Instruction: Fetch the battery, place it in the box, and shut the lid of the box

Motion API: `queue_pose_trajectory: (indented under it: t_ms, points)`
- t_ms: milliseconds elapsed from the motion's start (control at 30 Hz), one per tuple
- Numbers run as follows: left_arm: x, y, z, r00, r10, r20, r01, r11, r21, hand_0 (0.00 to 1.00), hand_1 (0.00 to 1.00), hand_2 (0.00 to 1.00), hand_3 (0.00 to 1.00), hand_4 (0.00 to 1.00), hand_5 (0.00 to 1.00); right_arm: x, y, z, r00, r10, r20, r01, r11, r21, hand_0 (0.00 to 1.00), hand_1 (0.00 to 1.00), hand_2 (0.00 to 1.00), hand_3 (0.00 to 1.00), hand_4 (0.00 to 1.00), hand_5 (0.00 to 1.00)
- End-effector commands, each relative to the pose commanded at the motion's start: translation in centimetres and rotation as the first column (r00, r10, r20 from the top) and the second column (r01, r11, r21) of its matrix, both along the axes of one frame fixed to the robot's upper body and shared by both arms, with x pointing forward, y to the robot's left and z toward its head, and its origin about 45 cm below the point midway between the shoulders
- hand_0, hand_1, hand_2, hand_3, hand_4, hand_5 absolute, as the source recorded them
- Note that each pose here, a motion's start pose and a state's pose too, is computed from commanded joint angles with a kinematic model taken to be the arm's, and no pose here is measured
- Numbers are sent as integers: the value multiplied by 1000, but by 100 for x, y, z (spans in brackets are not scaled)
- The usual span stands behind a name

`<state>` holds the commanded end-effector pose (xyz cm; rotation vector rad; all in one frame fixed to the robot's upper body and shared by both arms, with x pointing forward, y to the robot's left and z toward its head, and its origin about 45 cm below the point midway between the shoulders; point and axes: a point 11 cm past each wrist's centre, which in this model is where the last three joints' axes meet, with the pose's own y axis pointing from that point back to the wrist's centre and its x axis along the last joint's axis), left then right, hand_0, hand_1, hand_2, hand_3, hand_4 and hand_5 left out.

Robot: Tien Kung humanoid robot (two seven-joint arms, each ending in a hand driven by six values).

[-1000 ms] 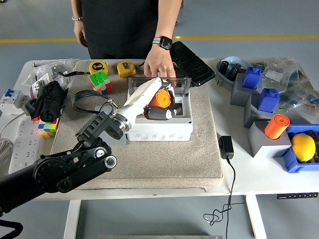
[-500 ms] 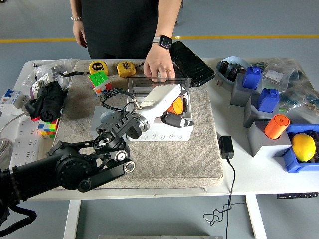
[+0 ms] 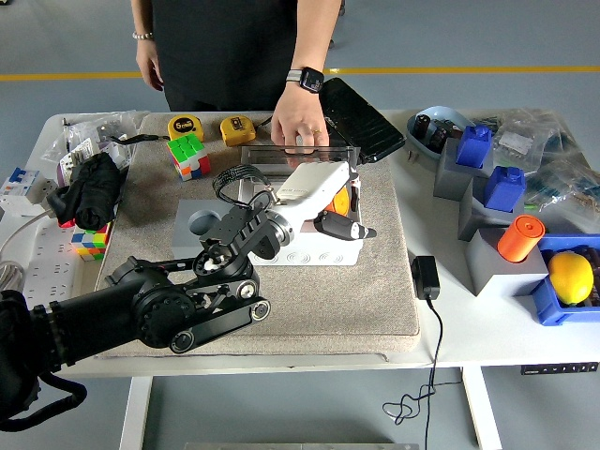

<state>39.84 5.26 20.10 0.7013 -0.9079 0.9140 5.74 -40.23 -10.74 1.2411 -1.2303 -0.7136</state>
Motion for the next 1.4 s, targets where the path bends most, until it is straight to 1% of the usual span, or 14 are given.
queue_pose_trajectory:
  t_ms: [33,167,200,233,467,667,733,933,1133,1267,1333,1400]
  points:
    - [6,5,-7,1000,1,0,-1,1000,1,336,322,309,399,998,362,4,5,0,1000,1,1,-1,1000,1,592,599,561,553,918,435]
    - [41,32,-28,1000,11,-1,-11,1000,4,336,322,309,399,998,362,29,20,2,1000,4,9,-4,1000,3,592,599,561,553,918,435]
    - [49,38,-30,1000,12,0,-12,1000,4,336,322,309,399,998,362,31,23,2,1000,4,10,-4,1000,3,592,599,561,553,918,435]
    - [58,46,-32,1000,15,-1,-15,1000,5,337,328,315,399,998,385,33,25,2,1000,4,11,-4,1000,4,591,599,560,552,916,434]
    - [102,105,-57,1000,28,-3,-28,1000,12,336,332,315,403,998,396,33,23,3,1000,5,14,-5,1000,2,591,596,559,552,916,433]
    - [123,142,-63,999,35,-6,-35,999,8,335,332,314,406,998,398,30,32,1,1000,6,15,-6,1000,3,588,596,559,553,914,432]
    - [125,148,-46,999,36,-4,-36,999,0,335,332,314,406,998,398,34,30,2,1000,7,15,-7,1000,2,588,596,559,553,914,432]
    - [96,133,24,999,32,-10,-33,999,-38,336,331,314,404,998,399,35,25,3,1000,3,17,-3,1000,1,589,596,558,553,914,431]
    - [26,133,158,1000,17,-11,-18,993,-118,336,330,314,400,998,404,38,18,6,1000,0,19,0,1000,0,589,596,558,552,914,431]
    - [-24,173,264,1000,11,-1,-11,981,-194,332,343,333,397,998,414,37,20,5,1000,-1,19,1,1000,1,589,597,558,552,914,431]
    - [-46,202,290,1000,11,-5,-12,976,-216,332,343,333,397,998,414,35,19,5,1000,-1,18,1,1000,0,589,597,558,552,914,431]
    - [-65,249,331,1000,14,3,-13,968,-252,332,343,333,397,998,414,39,18,6,1000,-1,19,1,1000,0,589,597,558,552,914,431]
